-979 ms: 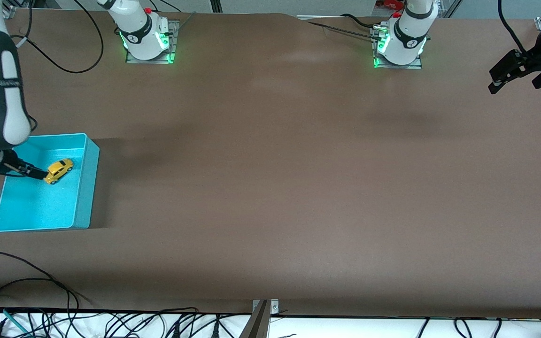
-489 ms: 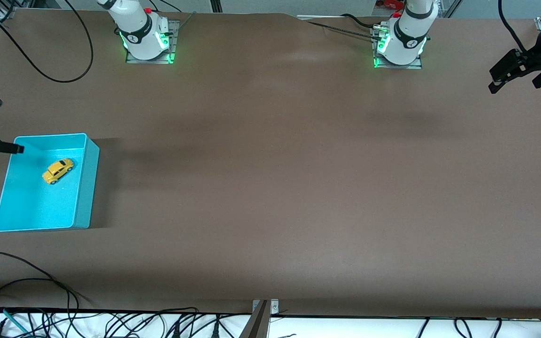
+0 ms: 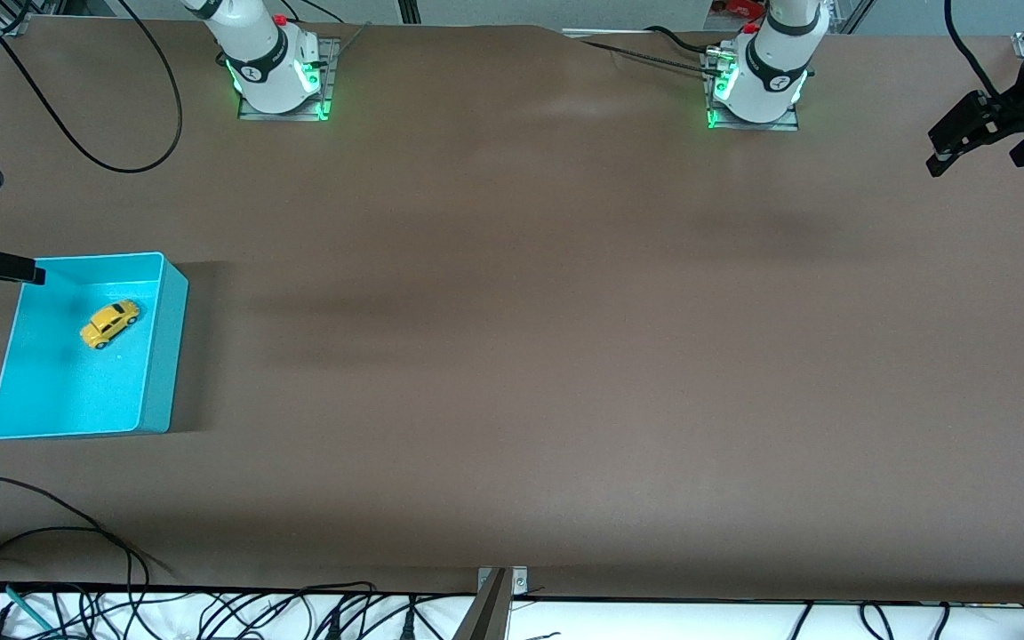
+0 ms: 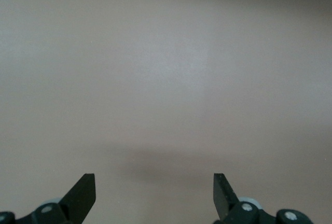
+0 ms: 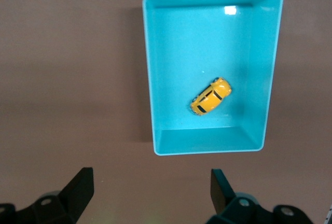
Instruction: Wind up and store yellow beetle car
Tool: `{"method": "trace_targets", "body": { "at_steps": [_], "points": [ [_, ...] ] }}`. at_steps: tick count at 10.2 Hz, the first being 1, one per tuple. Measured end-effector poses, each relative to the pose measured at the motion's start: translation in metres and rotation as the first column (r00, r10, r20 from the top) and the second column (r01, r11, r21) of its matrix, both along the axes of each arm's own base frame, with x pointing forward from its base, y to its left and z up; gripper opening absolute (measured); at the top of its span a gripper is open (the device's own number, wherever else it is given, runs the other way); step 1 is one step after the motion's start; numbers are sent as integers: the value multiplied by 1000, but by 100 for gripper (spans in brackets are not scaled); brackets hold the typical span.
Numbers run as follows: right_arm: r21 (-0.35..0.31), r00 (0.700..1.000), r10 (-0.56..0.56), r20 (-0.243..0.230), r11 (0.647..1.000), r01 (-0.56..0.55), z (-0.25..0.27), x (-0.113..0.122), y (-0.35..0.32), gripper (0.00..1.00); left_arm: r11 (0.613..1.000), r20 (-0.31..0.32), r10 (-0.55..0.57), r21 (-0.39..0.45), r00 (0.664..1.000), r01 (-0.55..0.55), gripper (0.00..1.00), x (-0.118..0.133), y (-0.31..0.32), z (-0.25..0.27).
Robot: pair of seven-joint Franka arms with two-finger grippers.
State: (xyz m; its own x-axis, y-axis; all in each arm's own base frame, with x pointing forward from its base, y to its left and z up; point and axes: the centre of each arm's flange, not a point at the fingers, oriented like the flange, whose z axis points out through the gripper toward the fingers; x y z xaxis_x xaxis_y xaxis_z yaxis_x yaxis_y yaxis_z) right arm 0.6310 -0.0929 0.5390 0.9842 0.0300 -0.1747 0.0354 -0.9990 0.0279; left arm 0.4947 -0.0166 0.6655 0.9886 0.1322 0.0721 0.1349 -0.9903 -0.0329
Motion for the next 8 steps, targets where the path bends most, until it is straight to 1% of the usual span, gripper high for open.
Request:
{"method": "trace_targets", "body": {
  "at_steps": [1, 2, 3, 4, 5, 6, 7, 8],
  "points": [
    [15, 999, 27, 30, 1000, -27, 25, -9, 19, 100, 1000, 1, -4, 0, 1000, 4, 100, 0, -1, 1],
    [44, 997, 51, 62, 998, -53, 53, -25, 38, 100, 1000, 3, -10, 1, 1000, 10, 100, 0, -4, 1],
    [70, 995, 60, 85, 995, -66, 77, -45, 50, 100, 1000, 3, -18, 2, 1000, 18, 100, 0, -9, 2],
    [85, 995, 55, 85, 994, -62, 87, -64, 53, 100, 1000, 3, -23, 3, 1000, 23, 100, 1, -11, 2],
    [91, 997, 35, 66, 995, -41, 84, -77, 52, 100, 1000, 3, -23, 3, 1000, 23, 100, 1, -11, 2],
    [83, 999, 7, 42, 996, -11, 74, -85, 53, 100, 1000, 2, -21, 2, 1000, 21, 100, 1, -10, 1],
    [55, 1000, -14, 27, 998, 13, 65, -91, 57, 100, 1000, 1, -20, 2, 1000, 20, 100, 1, -10, 1],
    [29, 1000, -15, 27, 999, 14, 59, -92, 63, 100, 1000, 1, -20, 2, 1000, 20, 100, 1, -10, 1]
  ]
}}
